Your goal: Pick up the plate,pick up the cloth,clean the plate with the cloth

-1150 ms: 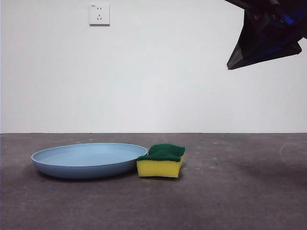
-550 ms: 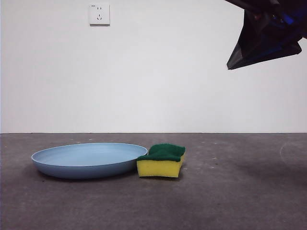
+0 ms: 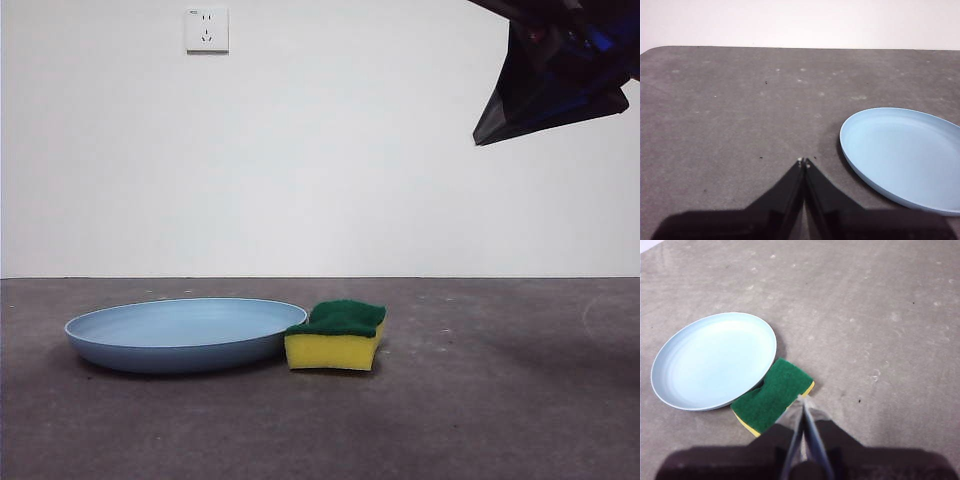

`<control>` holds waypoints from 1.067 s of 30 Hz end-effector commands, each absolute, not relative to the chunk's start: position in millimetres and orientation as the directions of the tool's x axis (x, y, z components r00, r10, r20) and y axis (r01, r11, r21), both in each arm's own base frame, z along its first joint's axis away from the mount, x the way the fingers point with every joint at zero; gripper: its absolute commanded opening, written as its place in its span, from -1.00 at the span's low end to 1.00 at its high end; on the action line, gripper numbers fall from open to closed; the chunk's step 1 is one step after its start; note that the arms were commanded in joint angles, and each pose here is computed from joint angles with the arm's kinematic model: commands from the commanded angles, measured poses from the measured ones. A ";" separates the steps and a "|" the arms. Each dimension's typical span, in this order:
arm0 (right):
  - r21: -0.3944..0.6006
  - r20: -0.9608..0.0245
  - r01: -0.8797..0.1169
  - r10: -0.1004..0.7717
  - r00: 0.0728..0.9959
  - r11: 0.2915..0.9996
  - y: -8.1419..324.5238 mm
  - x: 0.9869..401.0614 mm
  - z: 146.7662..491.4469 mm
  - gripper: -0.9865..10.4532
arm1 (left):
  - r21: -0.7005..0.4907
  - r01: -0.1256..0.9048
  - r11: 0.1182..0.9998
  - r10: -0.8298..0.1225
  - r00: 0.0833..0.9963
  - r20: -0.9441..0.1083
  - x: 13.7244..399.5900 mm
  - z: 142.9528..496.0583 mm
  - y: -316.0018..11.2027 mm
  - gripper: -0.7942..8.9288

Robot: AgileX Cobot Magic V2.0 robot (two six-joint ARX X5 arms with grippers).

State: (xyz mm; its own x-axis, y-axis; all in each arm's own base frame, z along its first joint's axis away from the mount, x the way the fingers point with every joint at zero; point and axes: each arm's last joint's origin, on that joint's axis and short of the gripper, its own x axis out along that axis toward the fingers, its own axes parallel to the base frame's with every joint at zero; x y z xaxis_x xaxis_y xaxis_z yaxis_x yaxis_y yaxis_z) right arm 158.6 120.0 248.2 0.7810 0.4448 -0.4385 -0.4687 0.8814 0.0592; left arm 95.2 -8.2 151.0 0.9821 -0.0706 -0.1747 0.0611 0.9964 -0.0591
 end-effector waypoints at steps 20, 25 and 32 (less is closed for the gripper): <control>-0.025 -0.131 -0.132 0.128 0.983 0.991 9.2 99.3 191.5 -0.82 | -0.057 0.055 0.997 -0.064 0.981 -0.181 95.8 146.8 -7.8 -0.84; 0.016 -0.121 -0.128 0.129 0.984 0.992 9.0 96.0 167.8 -0.83 | -0.057 0.055 0.997 -0.064 0.981 -0.181 95.9 146.8 -7.8 -0.84; 0.048 -0.135 -0.125 0.131 0.982 0.991 9.1 96.1 151.9 -0.83 | -0.057 0.055 0.997 -0.064 0.981 -0.181 95.9 146.8 -7.8 -0.84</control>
State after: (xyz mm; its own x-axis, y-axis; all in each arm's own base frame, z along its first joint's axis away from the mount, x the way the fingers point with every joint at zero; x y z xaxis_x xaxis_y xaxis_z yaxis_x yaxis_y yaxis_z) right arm 95.4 9.1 157.0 0.9837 0.1302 -0.1237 -0.1281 0.9914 0.0252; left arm 95.2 -8.2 151.0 0.9821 -0.0706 -0.1747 0.0611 0.9964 -0.0591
